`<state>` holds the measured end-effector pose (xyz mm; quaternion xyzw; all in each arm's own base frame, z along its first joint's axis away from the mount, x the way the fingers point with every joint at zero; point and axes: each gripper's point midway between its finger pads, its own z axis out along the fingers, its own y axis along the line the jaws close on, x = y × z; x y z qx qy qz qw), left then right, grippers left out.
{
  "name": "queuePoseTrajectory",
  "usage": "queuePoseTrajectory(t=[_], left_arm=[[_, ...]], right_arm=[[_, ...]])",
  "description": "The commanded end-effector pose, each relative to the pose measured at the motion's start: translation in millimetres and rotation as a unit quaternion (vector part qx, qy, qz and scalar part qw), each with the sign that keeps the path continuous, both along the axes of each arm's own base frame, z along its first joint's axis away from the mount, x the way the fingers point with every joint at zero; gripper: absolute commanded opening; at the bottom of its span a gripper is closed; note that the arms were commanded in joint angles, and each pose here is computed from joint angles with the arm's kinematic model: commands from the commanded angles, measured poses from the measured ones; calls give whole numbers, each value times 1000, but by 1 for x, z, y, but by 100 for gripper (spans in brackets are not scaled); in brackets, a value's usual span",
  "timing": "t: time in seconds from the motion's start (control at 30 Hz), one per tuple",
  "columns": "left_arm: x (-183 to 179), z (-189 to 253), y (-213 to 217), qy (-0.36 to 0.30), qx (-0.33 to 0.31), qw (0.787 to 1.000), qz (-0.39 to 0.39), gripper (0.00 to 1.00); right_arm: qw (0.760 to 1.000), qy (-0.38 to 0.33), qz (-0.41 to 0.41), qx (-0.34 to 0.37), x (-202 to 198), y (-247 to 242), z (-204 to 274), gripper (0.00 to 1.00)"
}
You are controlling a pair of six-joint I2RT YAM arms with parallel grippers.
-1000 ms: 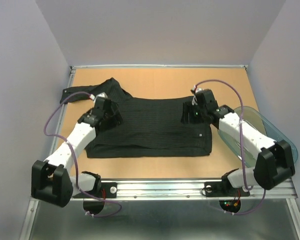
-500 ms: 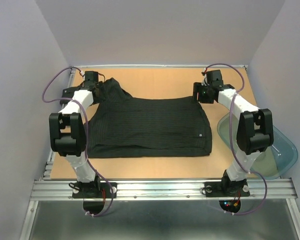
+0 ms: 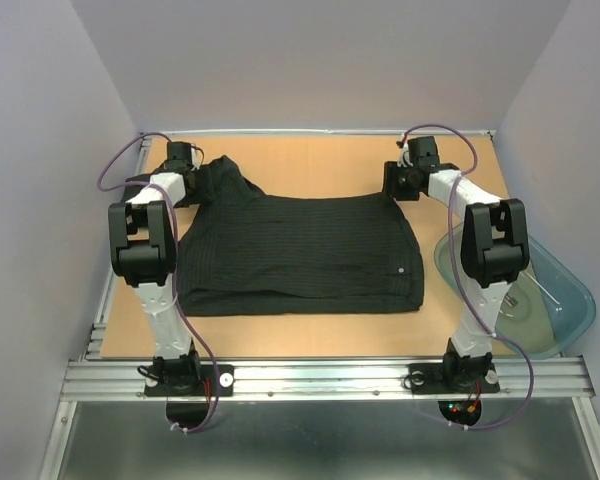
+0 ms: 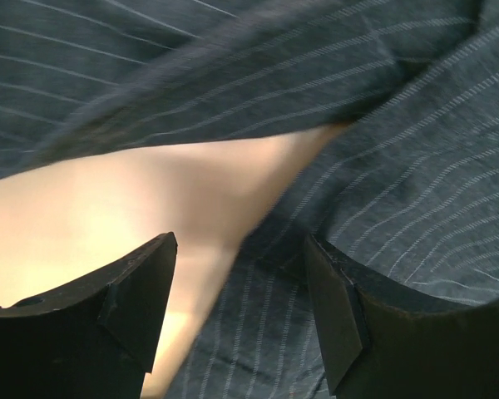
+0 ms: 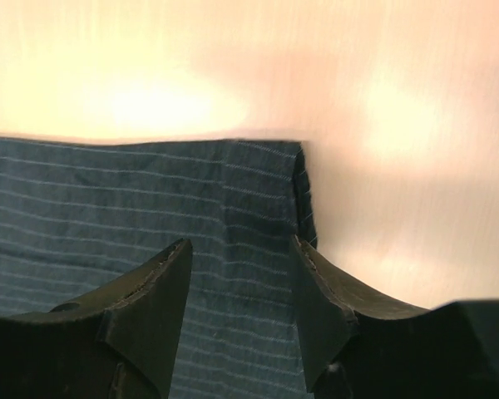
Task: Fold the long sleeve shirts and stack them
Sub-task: Fold the shirt
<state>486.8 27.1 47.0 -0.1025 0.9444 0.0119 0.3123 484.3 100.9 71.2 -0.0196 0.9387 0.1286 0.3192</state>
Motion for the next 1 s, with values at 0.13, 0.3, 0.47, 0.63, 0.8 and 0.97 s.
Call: queuePoseTrajectory(t=[0.13,0.3,0.47,0.63,0.8,0.97], left_arm=[[8,6,-13,-24,-19,999,-39,73],[7,2,-17,-21,-26,998,-48,73],[6,16,-14,-37,-21,998,-42,73],[8,35,-9,-63,-19,997,-33,73],[10,43,-8,-89,-18,995,-29,74],[13,52,-16,-120,-31,991,-56,74]], right_arm=[[997,-57,21,-50,44,-12,8,56],[995,-53,43,-69,53,-14,-7,56],[995,-49,62,-65,58,-11,-18,55],[994,-48,77,-57,58,-6,-23,51],[994,-40,89,-57,51,-6,-29,34],[993,-34,101,-59,44,-5,-34,6]])
